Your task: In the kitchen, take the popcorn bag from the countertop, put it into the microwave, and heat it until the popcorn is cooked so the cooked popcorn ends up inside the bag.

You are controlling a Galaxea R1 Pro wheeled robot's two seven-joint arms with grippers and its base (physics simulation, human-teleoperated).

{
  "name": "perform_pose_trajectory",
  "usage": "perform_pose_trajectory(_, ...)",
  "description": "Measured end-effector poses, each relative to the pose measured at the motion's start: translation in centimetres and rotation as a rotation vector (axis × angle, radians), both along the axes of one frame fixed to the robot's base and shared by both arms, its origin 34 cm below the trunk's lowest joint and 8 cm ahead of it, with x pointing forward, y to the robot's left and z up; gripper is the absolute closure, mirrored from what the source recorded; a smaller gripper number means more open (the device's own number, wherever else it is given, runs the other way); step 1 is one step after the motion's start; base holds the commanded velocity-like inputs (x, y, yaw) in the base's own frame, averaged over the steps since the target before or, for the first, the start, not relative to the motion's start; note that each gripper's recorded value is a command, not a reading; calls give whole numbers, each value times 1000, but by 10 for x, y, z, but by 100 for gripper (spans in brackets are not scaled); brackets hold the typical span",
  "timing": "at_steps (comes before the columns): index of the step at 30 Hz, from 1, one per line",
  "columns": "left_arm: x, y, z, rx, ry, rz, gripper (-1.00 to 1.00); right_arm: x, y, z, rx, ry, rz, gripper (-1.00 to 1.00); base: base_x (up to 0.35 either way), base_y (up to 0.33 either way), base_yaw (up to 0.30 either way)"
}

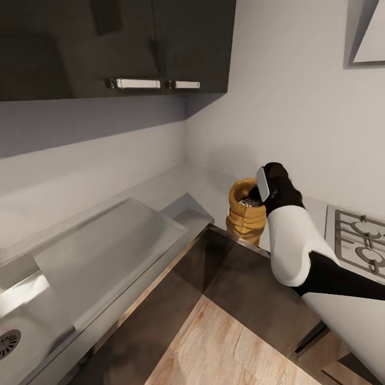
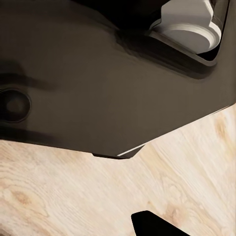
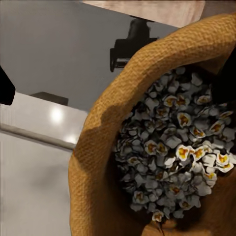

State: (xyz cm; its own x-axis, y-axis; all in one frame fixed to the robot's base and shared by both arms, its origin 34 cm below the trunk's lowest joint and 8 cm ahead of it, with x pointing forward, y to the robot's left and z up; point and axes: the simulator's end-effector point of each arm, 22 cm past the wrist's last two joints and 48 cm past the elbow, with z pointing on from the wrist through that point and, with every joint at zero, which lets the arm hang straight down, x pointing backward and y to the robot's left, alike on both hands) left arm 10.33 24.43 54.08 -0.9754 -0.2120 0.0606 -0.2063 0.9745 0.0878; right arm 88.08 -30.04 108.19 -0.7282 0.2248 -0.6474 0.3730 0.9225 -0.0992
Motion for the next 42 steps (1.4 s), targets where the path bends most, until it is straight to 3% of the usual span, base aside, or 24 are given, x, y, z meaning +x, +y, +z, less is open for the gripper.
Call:
perform_pose_trajectory(5,0,0,0,0,0,0,-100,0,8,-14,0,22,17,-100,0,0,0)
perform_pose_trajectory(12,-1,0,0,0,1,0,-100,10,10,-17,0,-29,9,-100,0,0,0)
perform_pose_trajectory(21,-1,0,0,0,1,0,-100,19,5,-12,30,-106,-32,-100,0,0,0)
perform_pose_trajectory(30,-1,0,0,0,1,0,-100,23,-11,0,-13,-166,-96,-100,0,0,0)
perform_pose_trajectory(42,-1,0,0,0,1,0,-100,22,-9,-6,-14,-158,-98,-100,0,0,0)
